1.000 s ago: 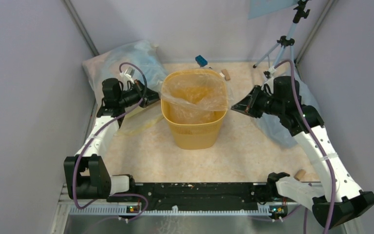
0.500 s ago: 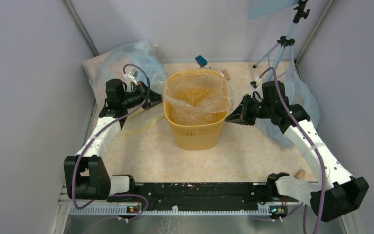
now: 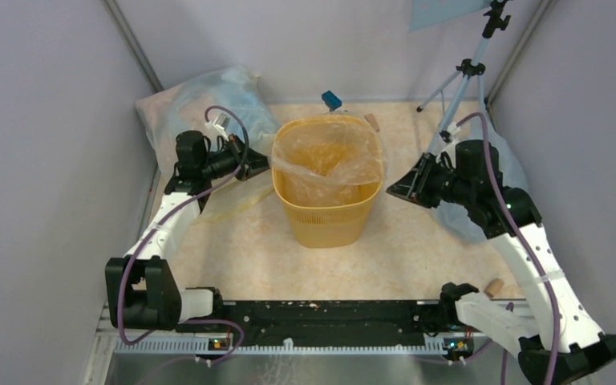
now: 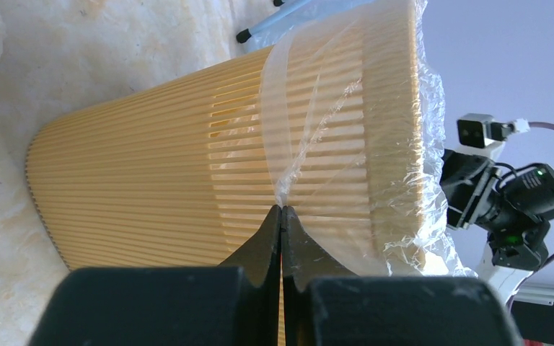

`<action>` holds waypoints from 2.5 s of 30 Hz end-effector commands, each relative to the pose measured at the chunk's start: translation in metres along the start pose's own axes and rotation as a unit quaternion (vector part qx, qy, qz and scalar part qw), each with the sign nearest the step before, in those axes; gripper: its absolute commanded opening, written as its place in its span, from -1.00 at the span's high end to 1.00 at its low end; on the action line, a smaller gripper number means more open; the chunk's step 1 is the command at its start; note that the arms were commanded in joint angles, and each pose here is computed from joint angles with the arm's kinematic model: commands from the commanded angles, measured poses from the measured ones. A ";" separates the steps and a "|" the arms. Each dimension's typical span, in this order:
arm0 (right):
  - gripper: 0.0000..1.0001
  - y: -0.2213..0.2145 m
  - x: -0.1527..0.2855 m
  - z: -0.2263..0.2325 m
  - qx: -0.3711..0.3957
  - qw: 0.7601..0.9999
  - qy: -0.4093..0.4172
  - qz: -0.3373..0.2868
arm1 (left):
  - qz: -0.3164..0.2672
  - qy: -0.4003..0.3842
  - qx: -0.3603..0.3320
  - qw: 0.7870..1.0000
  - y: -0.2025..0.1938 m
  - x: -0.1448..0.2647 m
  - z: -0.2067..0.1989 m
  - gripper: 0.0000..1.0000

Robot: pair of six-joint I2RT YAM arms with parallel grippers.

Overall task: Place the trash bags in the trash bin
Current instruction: Place the trash bag in the trash bin.

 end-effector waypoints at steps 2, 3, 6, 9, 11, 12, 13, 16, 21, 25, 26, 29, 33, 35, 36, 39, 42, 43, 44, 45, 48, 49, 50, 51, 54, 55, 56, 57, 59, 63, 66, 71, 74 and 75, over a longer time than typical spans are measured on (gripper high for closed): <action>0.26 0.025 0.033 0.023 0.035 0.992 0.037 -0.113 | -0.002 -0.021 -0.028 0.999 0.005 0.001 -0.018 1.00; 0.17 0.027 0.034 0.027 0.039 0.991 0.047 -0.120 | -0.002 -0.022 -0.028 0.999 0.006 0.001 -0.018 1.00; 0.01 0.032 0.030 0.037 0.042 0.989 0.079 -0.120 | -0.002 -0.023 -0.030 0.999 0.008 0.000 -0.020 1.00; 0.00 0.036 0.022 0.041 0.028 0.990 0.090 -0.107 | -0.001 -0.024 -0.031 0.999 0.009 -0.001 -0.020 1.00; -0.01 0.038 0.017 0.041 0.017 0.990 0.089 -0.105 | -0.001 -0.024 -0.031 0.999 0.009 -0.001 -0.020 1.00; -0.02 0.038 0.015 0.041 0.014 0.990 0.093 -0.107 | -0.001 -0.025 -0.032 0.999 0.010 -0.001 -0.021 1.00; -0.02 0.039 0.013 0.042 0.011 0.989 0.097 -0.108 | -0.001 -0.024 -0.032 0.999 0.010 -0.001 -0.021 1.00; 0.06 0.038 0.005 0.040 -0.008 0.989 0.105 -0.100 | -0.001 -0.025 -0.032 0.999 0.010 -0.001 -0.021 1.00; 0.63 0.036 0.002 0.038 -0.023 0.989 0.106 -0.099 | -0.001 -0.025 -0.031 0.999 0.010 -0.001 -0.021 1.00; 0.88 0.030 -0.002 0.031 -0.034 0.992 0.093 -0.081 | 0.000 -0.025 -0.031 0.999 0.011 -0.002 -0.021 1.00; 0.88 0.029 -0.003 0.030 -0.035 0.992 0.091 -0.077 | 0.000 -0.025 -0.030 0.999 0.010 -0.002 -0.021 1.00; 0.67 0.025 -0.003 0.026 -0.036 0.994 0.081 -0.070 | 0.001 -0.025 -0.030 0.999 0.011 -0.002 -0.021 1.00; 0.79 0.023 -0.005 0.021 -0.036 0.996 0.064 -0.059 | 0.002 -0.024 -0.029 0.999 0.011 -0.002 -0.020 1.00; 1.00 0.022 -0.006 0.020 -0.041 0.996 0.061 -0.056 | 0.003 -0.023 -0.028 0.999 0.010 -0.002 -0.020 1.00; 1.00 0.021 -0.006 0.020 -0.043 0.996 0.059 -0.055 | 0.003 -0.023 -0.027 0.999 0.010 -0.002 -0.019 1.00; 1.00 0.020 -0.006 0.017 -0.052 0.996 0.050 -0.054 | 0.003 -0.022 -0.028 0.999 0.010 -0.002 -0.019 1.00; 1.00 0.016 -0.008 0.011 -0.064 0.997 0.034 -0.041 | 0.004 -0.022 -0.026 0.999 0.009 -0.002 -0.019 1.00; 1.00 0.014 -0.009 0.009 -0.067 0.997 0.031 -0.036 | 0.005 -0.022 -0.026 0.999 0.009 -0.002 -0.019 1.00; 1.00 0.013 -0.011 0.007 -0.071 0.997 0.027 -0.031 | 0.005 -0.022 -0.026 0.999 0.009 -0.002 -0.019 1.00; 1.00 0.010 -0.012 0.005 -0.075 0.997 0.023 -0.022 | 0.005 -0.023 -0.026 0.999 0.008 -0.001 -0.020 1.00; 1.00 0.004 -0.018 0.001 -0.085 0.996 0.020 0.004 | 0.009 -0.023 -0.022 0.999 0.006 -0.001 -0.020 1.00; 1.00 0.002 -0.021 0.000 -0.088 0.996 0.018 0.012 | 0.009 -0.023 -0.023 0.999 0.005 -0.001 -0.021 1.00; 1.00 0.000 -0.022 -0.002 -0.090 0.996 0.017 0.020 | 0.011 -0.023 -0.021 0.999 0.004 -0.001 -0.020 1.00; 1.00 -0.002 -0.023 -0.003 -0.092 0.995 0.012 0.025 | 0.011 -0.023 -0.020 0.999 0.003 -0.001 -0.021 1.00; 1.00 0.003 -0.019 -0.001 -0.089 0.996 0.010 0.015 | 0.011 -0.025 -0.019 0.999 0.002 -0.002 -0.022 1.00; 1.00 0.005 -0.017 0.001 -0.088 0.996 0.012 0.009 | 0.011 -0.026 -0.019 0.999 0.002 -0.002 -0.023 1.00; 1.00 0.008 -0.015 0.004 -0.083 0.996 0.018 0.002 | 0.011 -0.027 -0.019 0.999 0.002 -0.002 -0.024 1.00; 1.00 0.012 -0.014 0.007 -0.074 0.997 0.023 -0.005 | 0.009 -0.029 -0.021 0.999 0.003 -0.002 -0.026 1.00; 1.00 0.022 -0.009 0.016 -0.049 0.998 0.035 -0.022 | 0.007 -0.031 -0.022 0.999 0.005 -0.002 -0.028 1.00; 1.00 0.046 0.005 0.040 0.007 0.996 0.069 -0.062 | 0.005 -0.034 -0.025 0.999 0.009 -0.003 -0.032 1.00; 1.00 0.053 0.009 0.048 0.022 0.995 0.076 -0.068 | 0.002 -0.035 -0.026 0.999 0.011 -0.004 -0.034 1.00; 1.00 0.048 0.012 0.045 0.016 0.995 0.072 -0.070 | -0.001 -0.039 -0.028 0.999 0.013 -0.004 -0.037 1.00; 1.00 0.044 0.013 0.039 0.010 0.996 0.052 -0.065 | -0.001 -0.040 -0.029 0.999 0.013 -0.003 -0.039 1.00; 1.00 0.043 0.013 0.036 0.007 0.997 0.042 -0.065 | 0.000 -0.040 -0.028 0.999 0.013 -0.003 -0.038 1.00</action>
Point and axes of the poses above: each gripper's point midway between its finger pads, its own x axis back along the fingers, its own z axis along the line the jaws close on, y = z × x, the point moved 6 cm from there along x, back along the fingers, and after that the axes turned 2 degrees about x, right-handed, at the moved point
